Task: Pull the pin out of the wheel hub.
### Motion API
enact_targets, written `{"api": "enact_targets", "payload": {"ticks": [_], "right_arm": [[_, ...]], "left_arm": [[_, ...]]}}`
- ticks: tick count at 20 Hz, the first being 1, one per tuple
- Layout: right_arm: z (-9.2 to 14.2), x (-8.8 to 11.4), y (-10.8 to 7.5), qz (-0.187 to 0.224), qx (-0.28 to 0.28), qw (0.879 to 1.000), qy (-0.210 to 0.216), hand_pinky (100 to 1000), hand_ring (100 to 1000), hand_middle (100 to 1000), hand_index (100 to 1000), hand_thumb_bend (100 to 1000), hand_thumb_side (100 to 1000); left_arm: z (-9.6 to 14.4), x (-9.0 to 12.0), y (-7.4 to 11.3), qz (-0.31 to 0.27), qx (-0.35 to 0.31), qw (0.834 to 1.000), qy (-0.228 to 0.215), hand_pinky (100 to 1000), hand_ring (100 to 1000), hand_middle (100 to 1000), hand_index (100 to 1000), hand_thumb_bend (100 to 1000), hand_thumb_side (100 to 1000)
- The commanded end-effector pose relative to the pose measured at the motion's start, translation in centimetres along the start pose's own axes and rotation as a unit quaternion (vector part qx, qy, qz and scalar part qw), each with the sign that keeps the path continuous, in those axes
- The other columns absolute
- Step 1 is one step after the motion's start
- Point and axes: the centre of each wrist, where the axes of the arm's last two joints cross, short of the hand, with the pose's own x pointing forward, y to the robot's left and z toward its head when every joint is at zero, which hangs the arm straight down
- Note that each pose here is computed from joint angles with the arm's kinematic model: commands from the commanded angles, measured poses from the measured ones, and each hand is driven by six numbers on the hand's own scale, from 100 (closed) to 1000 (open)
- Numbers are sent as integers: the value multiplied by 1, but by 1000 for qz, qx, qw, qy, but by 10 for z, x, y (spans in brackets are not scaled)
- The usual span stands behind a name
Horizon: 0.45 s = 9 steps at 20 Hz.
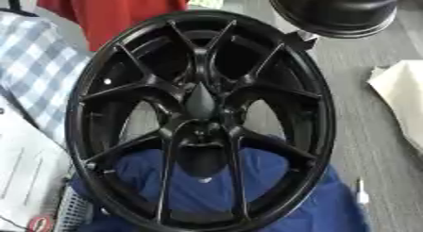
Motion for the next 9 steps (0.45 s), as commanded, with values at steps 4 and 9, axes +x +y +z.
{"api": "enact_targets", "payload": {"ticks": [4, 9], "right_arm": [[-2, 17, -7, 16, -4, 1000, -25, 879, 767, 740, 792, 100, 384], [-4, 24, -6, 10, -6, 999, -43, 879, 767, 740, 792, 100, 369]], "left_arm": [[11, 30, 21, 22, 101, 984, -143, 811, 787, 738, 811, 585, 535], [-4, 31, -8, 90, 118, 966, -213, 811, 783, 722, 789, 620, 504]]}}
